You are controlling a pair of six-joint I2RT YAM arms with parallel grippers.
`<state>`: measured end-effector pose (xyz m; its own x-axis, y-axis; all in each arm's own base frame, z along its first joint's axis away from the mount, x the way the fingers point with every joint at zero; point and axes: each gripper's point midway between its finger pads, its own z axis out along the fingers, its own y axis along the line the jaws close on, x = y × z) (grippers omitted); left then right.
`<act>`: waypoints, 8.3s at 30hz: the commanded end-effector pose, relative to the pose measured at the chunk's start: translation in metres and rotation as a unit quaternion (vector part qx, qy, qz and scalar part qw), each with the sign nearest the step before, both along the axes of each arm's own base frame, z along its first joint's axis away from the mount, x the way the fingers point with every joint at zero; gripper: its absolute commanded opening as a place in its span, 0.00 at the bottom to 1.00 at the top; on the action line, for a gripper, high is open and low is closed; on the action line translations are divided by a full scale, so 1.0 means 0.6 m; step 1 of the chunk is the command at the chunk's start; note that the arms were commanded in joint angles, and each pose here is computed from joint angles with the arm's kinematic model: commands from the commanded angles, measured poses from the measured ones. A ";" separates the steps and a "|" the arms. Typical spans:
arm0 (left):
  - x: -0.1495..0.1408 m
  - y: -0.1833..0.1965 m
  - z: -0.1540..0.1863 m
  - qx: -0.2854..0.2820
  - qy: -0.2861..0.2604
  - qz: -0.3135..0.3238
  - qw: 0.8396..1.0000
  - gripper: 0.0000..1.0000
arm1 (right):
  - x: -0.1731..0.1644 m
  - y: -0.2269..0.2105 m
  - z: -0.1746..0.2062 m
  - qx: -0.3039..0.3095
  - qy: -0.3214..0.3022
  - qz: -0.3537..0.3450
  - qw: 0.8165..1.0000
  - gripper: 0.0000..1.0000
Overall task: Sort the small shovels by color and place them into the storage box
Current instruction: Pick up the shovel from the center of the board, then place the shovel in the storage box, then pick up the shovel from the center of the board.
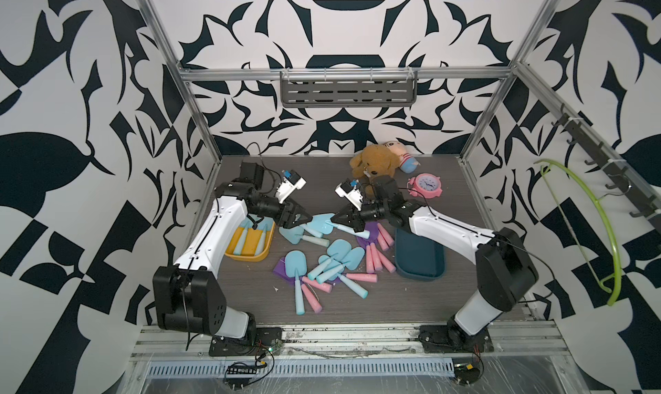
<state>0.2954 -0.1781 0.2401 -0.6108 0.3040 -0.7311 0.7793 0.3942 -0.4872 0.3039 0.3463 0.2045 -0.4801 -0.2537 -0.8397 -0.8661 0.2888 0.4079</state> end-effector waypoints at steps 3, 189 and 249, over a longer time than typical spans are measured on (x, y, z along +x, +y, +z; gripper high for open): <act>0.027 -0.009 0.041 -0.120 0.058 0.030 0.991 0.77 | 0.090 -0.023 0.092 0.129 -0.018 -0.210 0.969 0.00; -0.008 0.239 -0.155 0.211 0.110 0.303 0.923 0.67 | 0.132 0.190 -0.188 -0.236 -0.035 -0.015 0.971 0.50; 0.049 -0.131 0.106 -0.192 0.052 -0.009 0.980 0.77 | 0.101 -0.019 0.258 0.216 -0.068 -0.217 0.950 0.00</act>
<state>0.3304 -0.2420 0.2992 -0.6857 0.0261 -0.7274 0.7147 0.2137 -0.6660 0.3723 0.3351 0.3155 -0.4126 0.2376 -0.8794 -0.7231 0.5016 0.4749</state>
